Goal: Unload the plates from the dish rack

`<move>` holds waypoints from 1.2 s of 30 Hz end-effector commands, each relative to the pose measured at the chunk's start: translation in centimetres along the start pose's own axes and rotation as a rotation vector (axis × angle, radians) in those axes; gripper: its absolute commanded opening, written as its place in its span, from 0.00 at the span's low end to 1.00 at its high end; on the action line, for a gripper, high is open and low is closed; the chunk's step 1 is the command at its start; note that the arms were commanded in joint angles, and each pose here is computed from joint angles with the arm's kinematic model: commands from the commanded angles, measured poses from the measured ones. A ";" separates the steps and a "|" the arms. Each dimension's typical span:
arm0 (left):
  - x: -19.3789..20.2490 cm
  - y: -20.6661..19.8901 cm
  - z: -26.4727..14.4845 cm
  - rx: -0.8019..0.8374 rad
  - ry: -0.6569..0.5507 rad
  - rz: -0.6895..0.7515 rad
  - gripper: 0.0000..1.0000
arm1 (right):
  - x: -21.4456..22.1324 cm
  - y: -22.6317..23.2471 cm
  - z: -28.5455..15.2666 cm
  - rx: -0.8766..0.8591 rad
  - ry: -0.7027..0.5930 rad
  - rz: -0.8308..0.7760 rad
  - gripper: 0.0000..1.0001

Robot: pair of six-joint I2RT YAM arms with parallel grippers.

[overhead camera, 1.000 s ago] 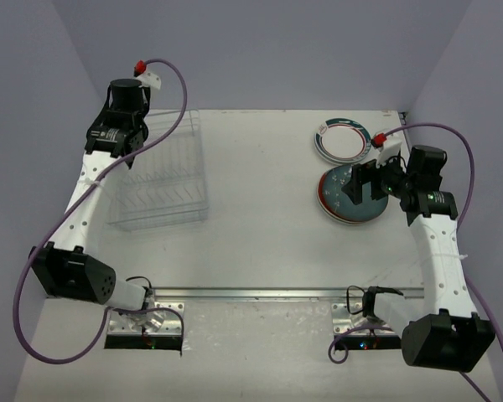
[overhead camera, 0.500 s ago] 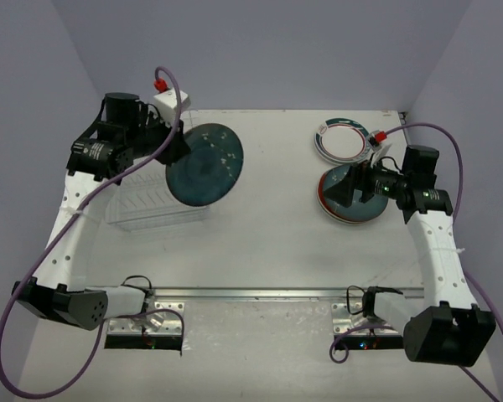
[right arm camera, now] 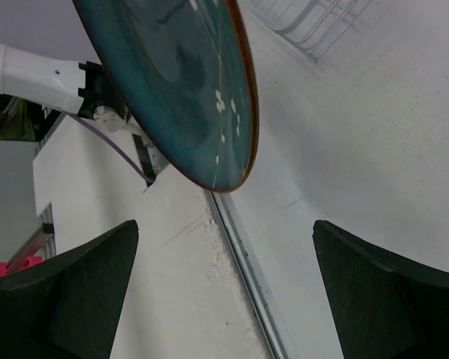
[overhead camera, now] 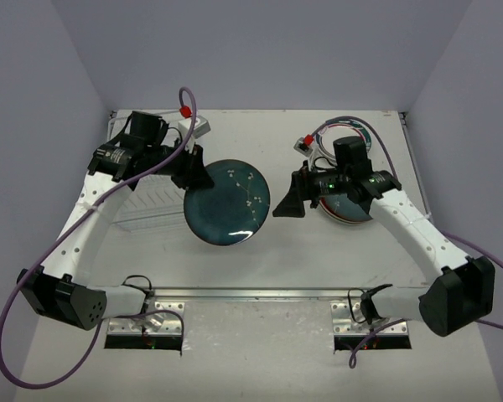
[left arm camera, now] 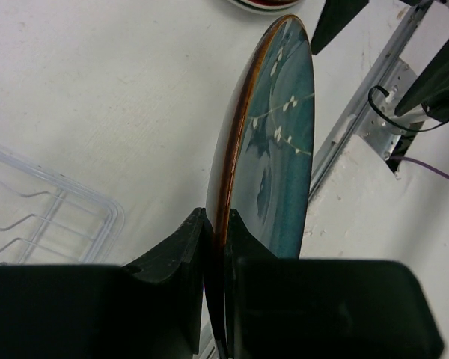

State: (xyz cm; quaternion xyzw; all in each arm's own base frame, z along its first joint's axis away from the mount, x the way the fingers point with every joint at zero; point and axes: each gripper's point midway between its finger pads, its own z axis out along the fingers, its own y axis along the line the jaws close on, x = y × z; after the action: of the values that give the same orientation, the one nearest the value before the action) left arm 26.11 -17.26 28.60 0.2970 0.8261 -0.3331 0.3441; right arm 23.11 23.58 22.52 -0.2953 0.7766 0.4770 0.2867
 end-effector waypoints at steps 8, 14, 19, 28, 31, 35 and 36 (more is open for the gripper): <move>-3.2 -4.3 -0.7 0.163 -0.121 0.123 0.00 | -3.9 -0.3 4.7 -0.044 -0.003 0.049 0.82; -3.1 -4.3 -0.6 0.167 -0.117 0.121 0.00 | -3.8 0.7 5.2 -0.098 0.007 0.056 0.46; -3.2 -4.1 -0.4 0.158 -0.123 0.112 0.09 | -3.4 2.1 4.9 -0.133 0.011 0.097 0.00; -6.1 2.6 -2.9 -0.305 -0.204 0.083 1.00 | -3.1 -2.4 -2.3 -0.031 -0.140 0.246 0.00; -6.9 4.7 -4.2 -0.441 -0.232 0.067 1.00 | -2.4 -5.7 -6.8 0.063 -0.235 0.306 0.00; -7.1 5.5 -4.5 -0.478 -0.247 0.054 1.00 | -0.7 -9.1 -12.4 0.189 -0.337 0.349 0.00; -7.1 5.4 -4.3 -0.471 -0.246 0.053 1.00 | -0.3 -9.9 -13.5 0.220 -0.356 0.358 0.00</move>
State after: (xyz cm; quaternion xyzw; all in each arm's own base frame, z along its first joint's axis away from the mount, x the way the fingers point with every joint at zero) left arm 31.19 -13.90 31.70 0.2206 0.8409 -0.1878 0.4570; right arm 29.46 10.58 18.52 0.0057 0.8422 0.4516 0.2945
